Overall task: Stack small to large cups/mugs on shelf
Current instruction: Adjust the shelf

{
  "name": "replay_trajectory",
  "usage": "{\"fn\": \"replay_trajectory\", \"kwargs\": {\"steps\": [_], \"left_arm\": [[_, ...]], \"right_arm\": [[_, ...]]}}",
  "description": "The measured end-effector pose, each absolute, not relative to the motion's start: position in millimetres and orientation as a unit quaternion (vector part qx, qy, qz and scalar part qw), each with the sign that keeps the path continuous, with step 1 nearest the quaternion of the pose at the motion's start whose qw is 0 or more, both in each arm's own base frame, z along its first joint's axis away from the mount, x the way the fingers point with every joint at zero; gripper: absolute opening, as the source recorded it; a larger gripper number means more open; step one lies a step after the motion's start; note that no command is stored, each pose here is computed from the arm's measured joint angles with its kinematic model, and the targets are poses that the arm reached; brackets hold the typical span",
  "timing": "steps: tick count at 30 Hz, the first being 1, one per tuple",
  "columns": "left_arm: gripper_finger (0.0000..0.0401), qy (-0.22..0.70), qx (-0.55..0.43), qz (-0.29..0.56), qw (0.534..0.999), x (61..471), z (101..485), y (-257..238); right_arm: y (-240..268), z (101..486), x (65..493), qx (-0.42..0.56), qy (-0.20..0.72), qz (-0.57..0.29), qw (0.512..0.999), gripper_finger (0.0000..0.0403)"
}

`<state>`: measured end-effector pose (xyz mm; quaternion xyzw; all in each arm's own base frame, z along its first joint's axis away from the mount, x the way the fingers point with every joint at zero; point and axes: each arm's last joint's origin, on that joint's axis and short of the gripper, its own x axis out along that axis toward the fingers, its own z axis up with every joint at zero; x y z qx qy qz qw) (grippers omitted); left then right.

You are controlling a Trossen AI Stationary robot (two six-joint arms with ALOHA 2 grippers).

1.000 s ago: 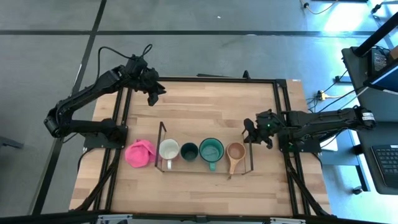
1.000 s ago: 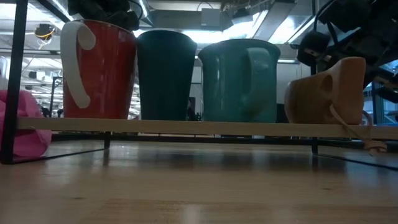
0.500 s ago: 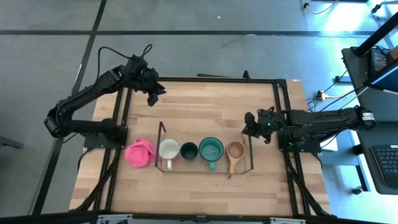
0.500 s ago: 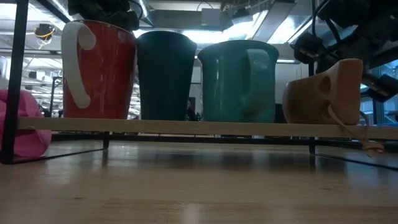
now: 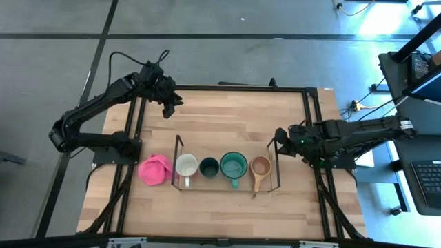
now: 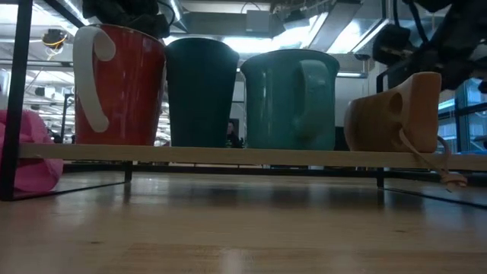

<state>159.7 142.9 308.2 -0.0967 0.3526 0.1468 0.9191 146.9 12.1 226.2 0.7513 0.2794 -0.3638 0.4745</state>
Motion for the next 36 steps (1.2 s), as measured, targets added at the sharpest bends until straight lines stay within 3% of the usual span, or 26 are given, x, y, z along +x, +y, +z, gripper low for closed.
{"fn": "replay_trajectory", "kwargs": {"steps": [11, 19, 36], "left_arm": [[0.0093, 0.355, -0.088, 0.143, 0.919, 159.5, 308.0, 142.6], [0.0093, 0.356, -0.086, 0.142, 0.92, 159.5, 308.0, 142.6], [0.0093, 0.356, -0.084, 0.141, 0.92, 159.5, 308.1, 142.6]], "right_arm": [[35.2, 229.0, 144.7, 0.762, 0.305, -0.343, 0.457, 0.001], [31.9, 224.5, 147.7, 0.745, 0.238, -0.393, 0.483, 0.001], [57.0, 207.0, 174.5, 0.732, 0.3, -0.368, 0.489, 0.001]]}}
